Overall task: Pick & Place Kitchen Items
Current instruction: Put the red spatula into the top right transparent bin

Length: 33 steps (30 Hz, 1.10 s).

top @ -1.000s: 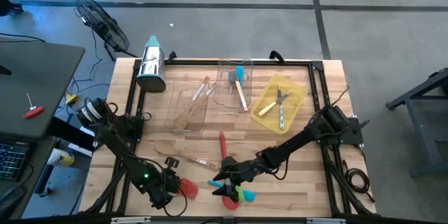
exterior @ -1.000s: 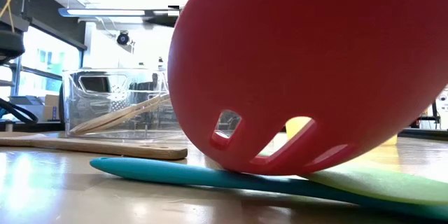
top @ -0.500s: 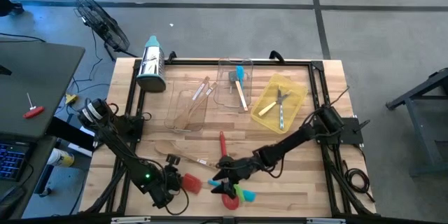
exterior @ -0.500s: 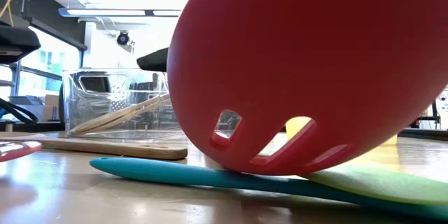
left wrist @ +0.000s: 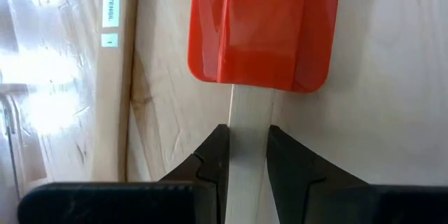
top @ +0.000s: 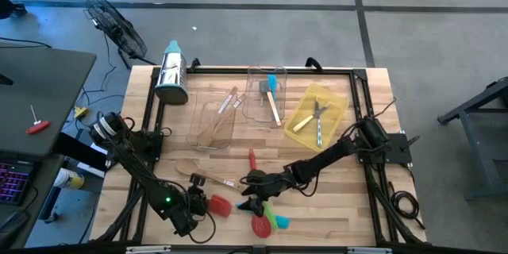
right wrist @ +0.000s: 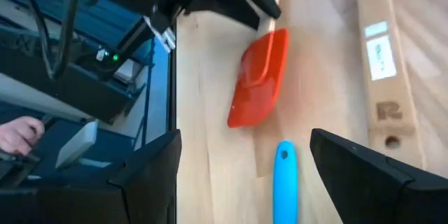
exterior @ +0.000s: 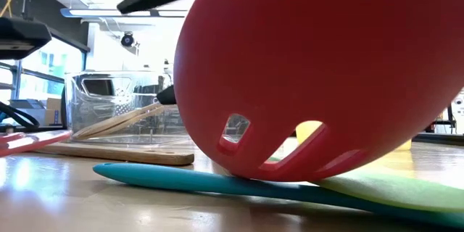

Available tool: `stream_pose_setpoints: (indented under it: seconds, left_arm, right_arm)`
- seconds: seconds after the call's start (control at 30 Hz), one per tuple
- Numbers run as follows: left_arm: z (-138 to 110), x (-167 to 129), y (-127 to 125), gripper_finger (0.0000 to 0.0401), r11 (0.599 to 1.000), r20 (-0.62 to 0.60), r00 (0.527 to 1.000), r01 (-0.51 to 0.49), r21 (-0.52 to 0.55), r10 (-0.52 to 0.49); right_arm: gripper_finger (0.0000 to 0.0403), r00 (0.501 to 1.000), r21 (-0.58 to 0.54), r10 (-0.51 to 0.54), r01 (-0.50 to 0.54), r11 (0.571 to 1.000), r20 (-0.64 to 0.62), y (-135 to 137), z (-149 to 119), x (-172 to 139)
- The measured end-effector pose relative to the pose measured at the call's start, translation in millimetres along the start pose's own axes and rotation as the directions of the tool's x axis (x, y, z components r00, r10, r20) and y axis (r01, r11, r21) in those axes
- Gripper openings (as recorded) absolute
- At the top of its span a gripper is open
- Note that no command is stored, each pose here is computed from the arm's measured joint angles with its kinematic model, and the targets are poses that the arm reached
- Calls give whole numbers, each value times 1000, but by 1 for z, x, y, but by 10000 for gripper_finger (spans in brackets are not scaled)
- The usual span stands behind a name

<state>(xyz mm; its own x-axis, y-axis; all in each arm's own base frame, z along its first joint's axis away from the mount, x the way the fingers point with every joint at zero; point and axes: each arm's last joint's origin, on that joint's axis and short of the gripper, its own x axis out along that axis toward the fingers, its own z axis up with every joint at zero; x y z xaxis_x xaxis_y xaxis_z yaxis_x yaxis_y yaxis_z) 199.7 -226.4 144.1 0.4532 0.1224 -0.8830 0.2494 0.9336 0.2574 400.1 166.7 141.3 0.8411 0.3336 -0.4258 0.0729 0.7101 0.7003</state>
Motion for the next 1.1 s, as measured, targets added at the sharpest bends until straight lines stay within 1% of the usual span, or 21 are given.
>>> stream_pose_setpoints:
  seconds: [0.23, 0.47, 0.73, 0.83, 0.9, 1.1]
  left_arm:
    - [3, -2, 1, 66, 999, 28, 999, -41, -4, 41]
    - [16, -14, 3, 66, 994, 62, 992, -112, 12, 111]
    - [21, -19, 5, 66, 986, 94, 982, -167, 11, 166]
    - [23, -18, 8, 66, 977, 116, 970, -211, -30, 213]
    - [24, -16, 12, 66, 974, 111, 968, -219, -59, 224]
    - [31, -11, 22, 66, 969, 102, 966, -226, -100, 236]
  right_arm:
    - [310, 1000, 10, 24, -24, 1000, -19, -2, 4, 0]
    - [310, 999, 10, 24, -24, 1000, -21, -2, 4, 0]
    - [310, 1000, 10, 13, -13, 1000, -6, -2, 4, 0]
    - [310, 1000, 10, 10, -10, 1000, -3, -3, 4, 0]
    - [310, 1000, 10, 10, -10, 1000, -2, -3, 4, 0]
    - [310, 1000, 9, 1, -1, 1000, 9, -3, 4, 0]
